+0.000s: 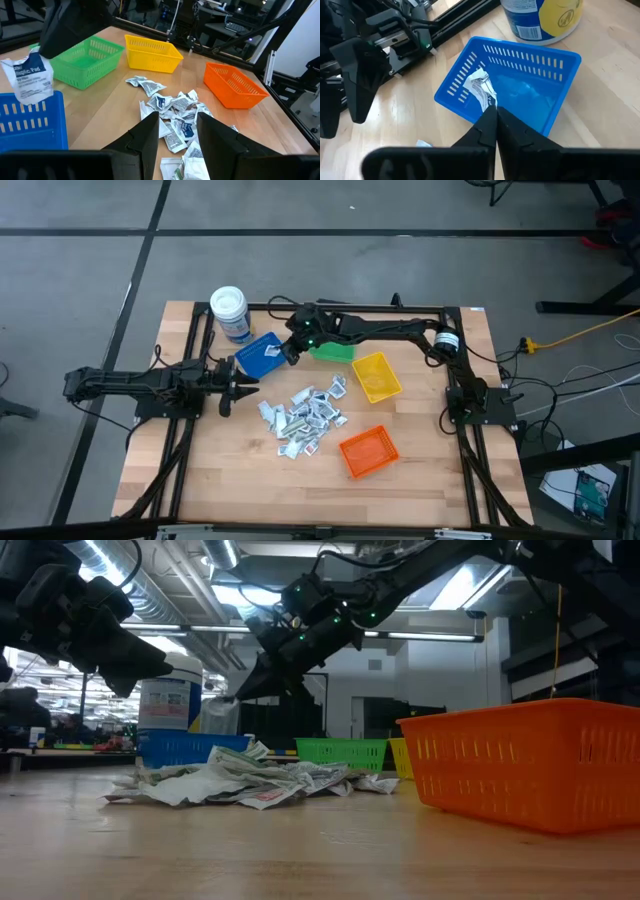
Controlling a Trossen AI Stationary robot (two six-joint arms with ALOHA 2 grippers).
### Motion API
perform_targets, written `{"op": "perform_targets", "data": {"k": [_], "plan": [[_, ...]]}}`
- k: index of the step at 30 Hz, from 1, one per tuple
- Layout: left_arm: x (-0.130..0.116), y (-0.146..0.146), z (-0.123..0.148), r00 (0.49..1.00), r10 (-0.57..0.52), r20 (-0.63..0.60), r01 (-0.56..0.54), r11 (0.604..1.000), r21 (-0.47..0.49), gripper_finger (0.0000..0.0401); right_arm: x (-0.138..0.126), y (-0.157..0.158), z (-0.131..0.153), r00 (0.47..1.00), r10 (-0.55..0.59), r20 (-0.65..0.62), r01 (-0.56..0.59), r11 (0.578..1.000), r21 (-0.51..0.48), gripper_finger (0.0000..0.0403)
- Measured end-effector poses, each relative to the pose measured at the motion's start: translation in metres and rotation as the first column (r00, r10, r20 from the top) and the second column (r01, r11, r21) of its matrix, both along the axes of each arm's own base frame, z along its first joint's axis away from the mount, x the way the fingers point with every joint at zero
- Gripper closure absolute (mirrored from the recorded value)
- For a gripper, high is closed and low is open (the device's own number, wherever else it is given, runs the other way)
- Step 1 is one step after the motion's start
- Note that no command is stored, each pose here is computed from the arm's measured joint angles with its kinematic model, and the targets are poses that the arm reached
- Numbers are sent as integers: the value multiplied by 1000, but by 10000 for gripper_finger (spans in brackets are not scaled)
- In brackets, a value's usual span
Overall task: Pick & Place First Aid Supplies
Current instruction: Put the white alcohol pad into the blue bin
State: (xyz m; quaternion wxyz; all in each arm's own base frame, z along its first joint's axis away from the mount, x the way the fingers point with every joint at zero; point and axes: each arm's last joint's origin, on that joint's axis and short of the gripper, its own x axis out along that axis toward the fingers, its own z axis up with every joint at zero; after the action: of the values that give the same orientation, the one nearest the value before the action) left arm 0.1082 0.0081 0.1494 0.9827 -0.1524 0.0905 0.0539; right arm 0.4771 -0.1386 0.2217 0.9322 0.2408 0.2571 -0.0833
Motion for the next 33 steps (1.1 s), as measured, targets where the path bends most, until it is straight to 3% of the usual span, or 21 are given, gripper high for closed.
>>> {"op": "perform_targets", "data": {"k": [8,13,21,33], "plan": [[0,0,0,1000,1,0,-1,1000,0,274,-2,1,-3,999,6,-37,-6,1000,15,288],[0,0,0,1000,0,0,0,1000,0,274,-10,7,11,994,101,-48,-100,995,20,244],[0,0,0,1000,0,0,0,1000,0,274,-29,51,34,949,204,-239,-239,963,-127,238],[0,0,0,1000,0,0,0,1000,0,274,-40,117,29,825,405,-394,-491,859,-144,238]]}}
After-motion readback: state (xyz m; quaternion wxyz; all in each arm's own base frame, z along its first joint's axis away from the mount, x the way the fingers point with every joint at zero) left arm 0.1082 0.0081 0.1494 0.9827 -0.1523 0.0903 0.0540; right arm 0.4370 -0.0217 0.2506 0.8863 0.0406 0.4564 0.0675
